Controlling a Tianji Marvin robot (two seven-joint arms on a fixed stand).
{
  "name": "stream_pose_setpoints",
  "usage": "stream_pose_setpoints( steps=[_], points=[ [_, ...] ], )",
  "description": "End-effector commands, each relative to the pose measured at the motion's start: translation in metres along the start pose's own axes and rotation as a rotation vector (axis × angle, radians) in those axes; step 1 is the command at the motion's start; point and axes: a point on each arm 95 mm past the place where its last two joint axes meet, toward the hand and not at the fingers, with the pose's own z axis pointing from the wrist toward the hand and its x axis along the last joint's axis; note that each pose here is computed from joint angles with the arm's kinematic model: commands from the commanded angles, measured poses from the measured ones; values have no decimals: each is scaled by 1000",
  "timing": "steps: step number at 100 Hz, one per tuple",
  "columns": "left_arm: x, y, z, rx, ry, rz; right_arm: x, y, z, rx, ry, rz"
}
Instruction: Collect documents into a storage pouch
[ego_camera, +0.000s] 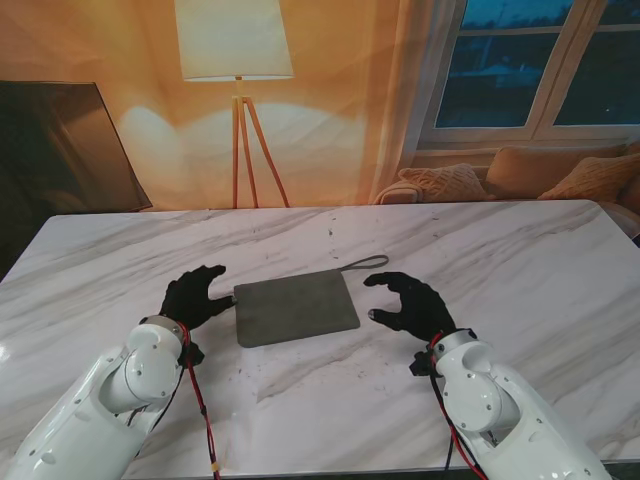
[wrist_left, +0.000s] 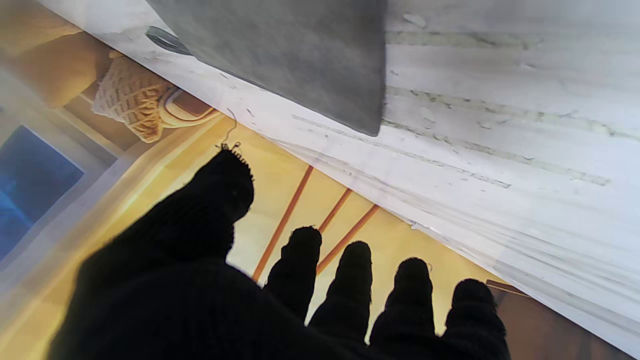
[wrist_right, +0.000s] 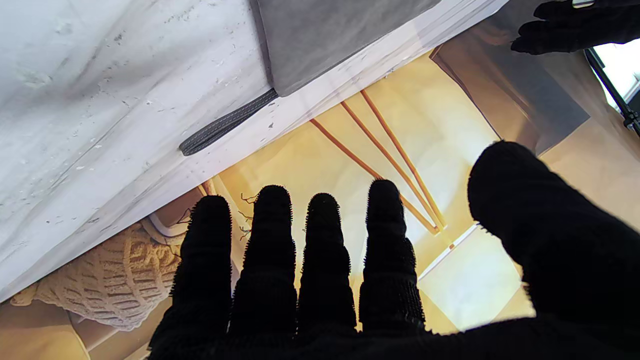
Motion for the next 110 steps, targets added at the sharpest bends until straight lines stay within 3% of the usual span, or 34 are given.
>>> stream_pose_setpoints(
  steps=[1, 18, 33, 80, 110],
  points=[
    [10, 8, -8, -13, 43, -8, 0, -3, 0, 8, -3, 3],
    [25, 19, -21, 5, 128, -47, 0, -4, -1, 2, -5, 23],
    [38, 25, -25, -33, 201, -217, -2, -4, -3, -1, -1, 33],
    [69, 27, -38, -44, 351, -232, -3, 5, -7, -26, 21, 93],
    [63, 29, -38, -12, 359, -283, 4, 6, -7, -58, 110, 103]
  ],
)
